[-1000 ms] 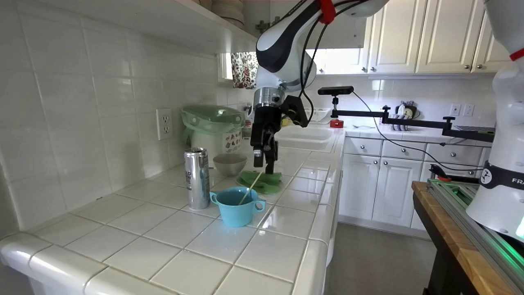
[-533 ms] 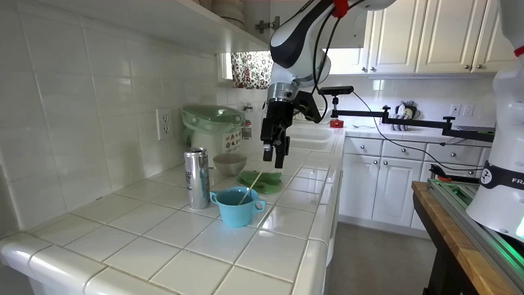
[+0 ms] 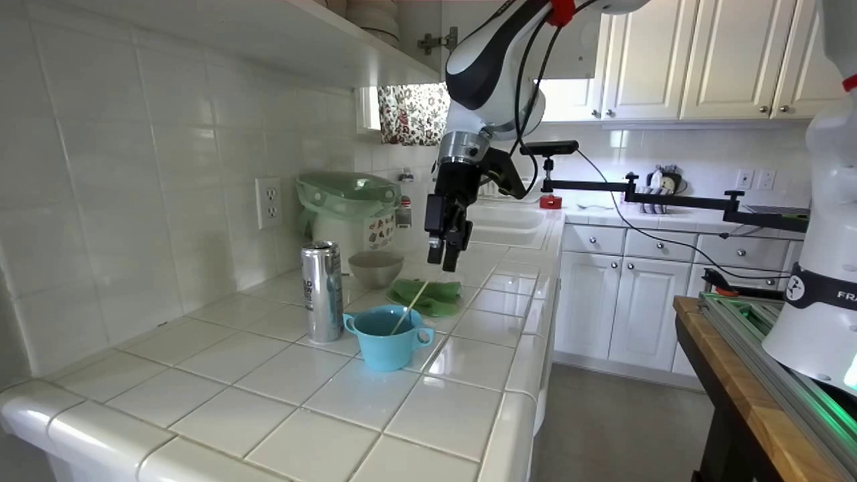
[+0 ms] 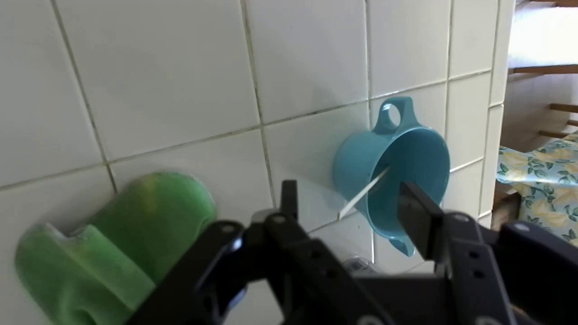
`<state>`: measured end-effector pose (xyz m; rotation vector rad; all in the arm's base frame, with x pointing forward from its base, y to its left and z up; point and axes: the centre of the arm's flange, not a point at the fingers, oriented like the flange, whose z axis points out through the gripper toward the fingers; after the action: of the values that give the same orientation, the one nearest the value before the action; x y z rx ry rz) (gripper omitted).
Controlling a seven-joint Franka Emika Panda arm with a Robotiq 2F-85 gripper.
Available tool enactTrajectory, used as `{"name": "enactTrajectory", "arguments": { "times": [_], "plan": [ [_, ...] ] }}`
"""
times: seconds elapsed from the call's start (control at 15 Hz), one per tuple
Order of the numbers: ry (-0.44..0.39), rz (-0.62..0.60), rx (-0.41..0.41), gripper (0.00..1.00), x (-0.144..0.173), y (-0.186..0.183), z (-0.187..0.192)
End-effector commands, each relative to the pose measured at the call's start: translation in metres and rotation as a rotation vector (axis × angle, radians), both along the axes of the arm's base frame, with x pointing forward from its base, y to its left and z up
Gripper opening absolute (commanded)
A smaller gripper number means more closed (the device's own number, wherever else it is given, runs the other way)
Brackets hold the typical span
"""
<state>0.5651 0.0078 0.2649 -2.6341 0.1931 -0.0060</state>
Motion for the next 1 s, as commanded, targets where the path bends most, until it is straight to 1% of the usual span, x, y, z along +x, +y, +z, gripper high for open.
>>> {"name": "enactTrajectory", "arguments": {
  "times": [0.0,0.2,0.53,0.87,0.93],
  "plan": [
    [-0.022,-0.029,-0.006,0.62,0.003,0.000,0.001],
    [-0.032,-0.018,-0.006,0.62,0.011,0.005,-0.002],
    [-0.054,-0.010,-0.022,0.59,0.022,0.019,-0.005],
    [-0.068,0.004,-0.026,0.65,0.027,0.021,-0.014],
    [-0.071,0.006,-0.025,0.64,0.027,0.021,-0.016]
  ]
}}
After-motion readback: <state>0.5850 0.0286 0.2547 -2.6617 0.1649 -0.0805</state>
